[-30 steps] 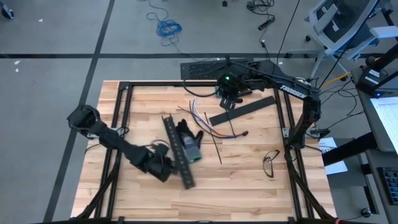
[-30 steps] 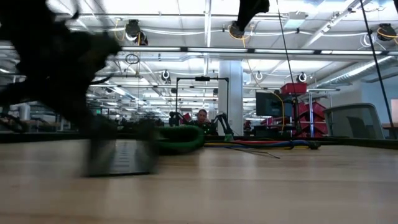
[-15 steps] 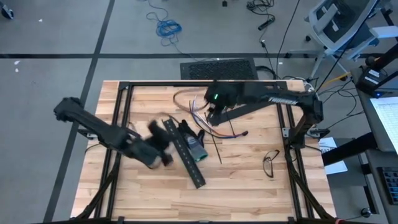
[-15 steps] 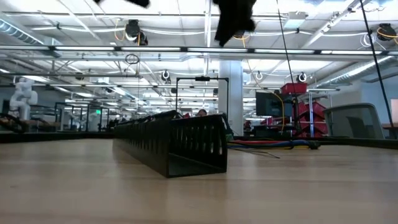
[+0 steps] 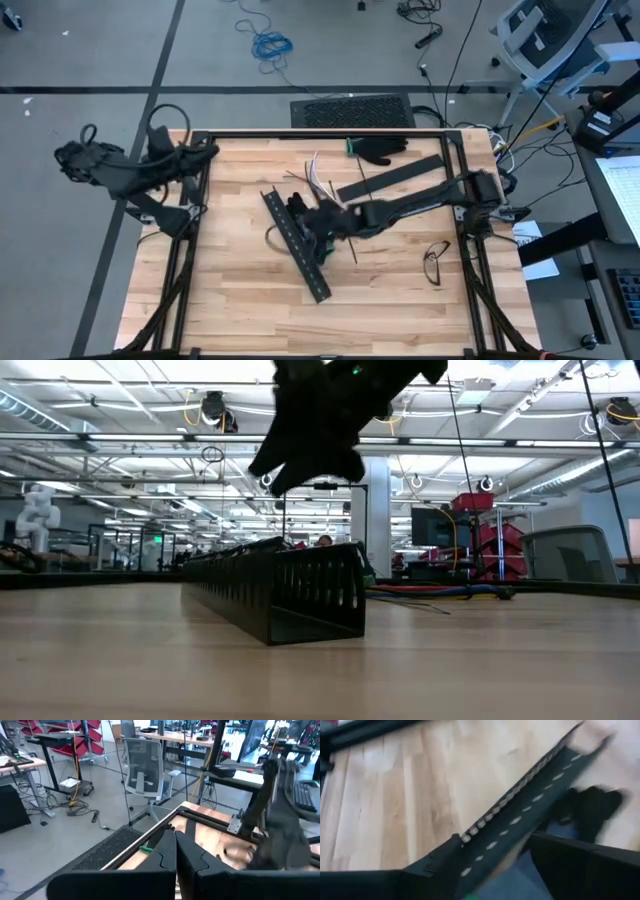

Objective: Ziptie cables
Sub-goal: Prepare the black cable duct

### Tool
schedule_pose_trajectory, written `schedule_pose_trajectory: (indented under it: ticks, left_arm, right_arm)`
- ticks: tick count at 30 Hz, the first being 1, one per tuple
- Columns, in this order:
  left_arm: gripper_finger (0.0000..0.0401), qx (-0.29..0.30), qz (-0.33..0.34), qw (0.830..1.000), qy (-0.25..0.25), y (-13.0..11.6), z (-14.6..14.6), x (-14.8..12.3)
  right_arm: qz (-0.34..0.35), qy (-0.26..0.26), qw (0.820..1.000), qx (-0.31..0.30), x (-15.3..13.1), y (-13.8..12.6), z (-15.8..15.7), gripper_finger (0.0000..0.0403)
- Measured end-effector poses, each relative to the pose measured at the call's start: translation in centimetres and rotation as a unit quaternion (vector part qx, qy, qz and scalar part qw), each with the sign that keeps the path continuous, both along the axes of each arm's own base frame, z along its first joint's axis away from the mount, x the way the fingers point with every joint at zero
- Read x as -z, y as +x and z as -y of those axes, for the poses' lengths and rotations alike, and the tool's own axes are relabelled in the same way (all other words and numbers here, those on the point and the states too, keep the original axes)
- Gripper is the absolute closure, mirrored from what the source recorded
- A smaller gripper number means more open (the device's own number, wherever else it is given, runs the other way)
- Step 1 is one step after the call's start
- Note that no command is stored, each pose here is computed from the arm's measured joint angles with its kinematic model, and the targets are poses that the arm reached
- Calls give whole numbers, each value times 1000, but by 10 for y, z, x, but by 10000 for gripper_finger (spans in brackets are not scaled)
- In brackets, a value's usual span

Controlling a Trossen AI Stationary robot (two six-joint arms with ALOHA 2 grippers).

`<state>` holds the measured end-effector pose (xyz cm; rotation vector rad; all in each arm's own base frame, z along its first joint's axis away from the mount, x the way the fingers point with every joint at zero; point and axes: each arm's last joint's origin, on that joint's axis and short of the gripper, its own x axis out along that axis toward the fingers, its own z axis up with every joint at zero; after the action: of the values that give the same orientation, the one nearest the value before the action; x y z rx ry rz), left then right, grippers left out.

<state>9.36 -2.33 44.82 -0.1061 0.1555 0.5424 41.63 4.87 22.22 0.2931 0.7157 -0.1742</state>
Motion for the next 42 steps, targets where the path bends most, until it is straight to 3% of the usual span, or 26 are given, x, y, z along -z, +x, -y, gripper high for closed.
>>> schedule_pose_trajectory:
  ticks: [5,8,14,18,21,23,26,28,38,42]
  left_arm:
    - [401,3,12,1000,-1,-14,-8,-2]
    - [401,11,7,1000,0,-15,-8,-2]
    - [401,39,-3,999,-7,-17,-8,0]
    - [401,49,-5,999,-10,-16,-7,0]
    - [401,50,-5,999,-10,-17,-7,0]
    - [401,50,-4,999,-11,-17,-7,0]
    - [401,50,-3,999,-11,-17,-7,0]
    - [401,50,-4,999,-10,-17,-7,0]
    - [401,49,-4,999,-10,-17,-7,0]
    - [401,49,-4,999,-11,-16,-7,0]
  right_arm:
    - [-37,1,998,49,35,29,-9,137]
    - [-47,-16,995,87,33,49,-11,132]
    - [-157,-67,979,114,55,75,-11,147]
    - [-198,-55,967,149,65,82,-7,159]
    - [-231,-39,959,161,81,81,-7,193]
    - [-248,-33,956,152,81,78,-9,244]
    - [-250,-52,959,119,79,77,-16,351]
    - [-247,-60,962,97,75,78,-18,386]
    - [-175,-76,981,18,17,95,-14,400]
    - [-181,-63,980,-60,-3,93,-15,401]
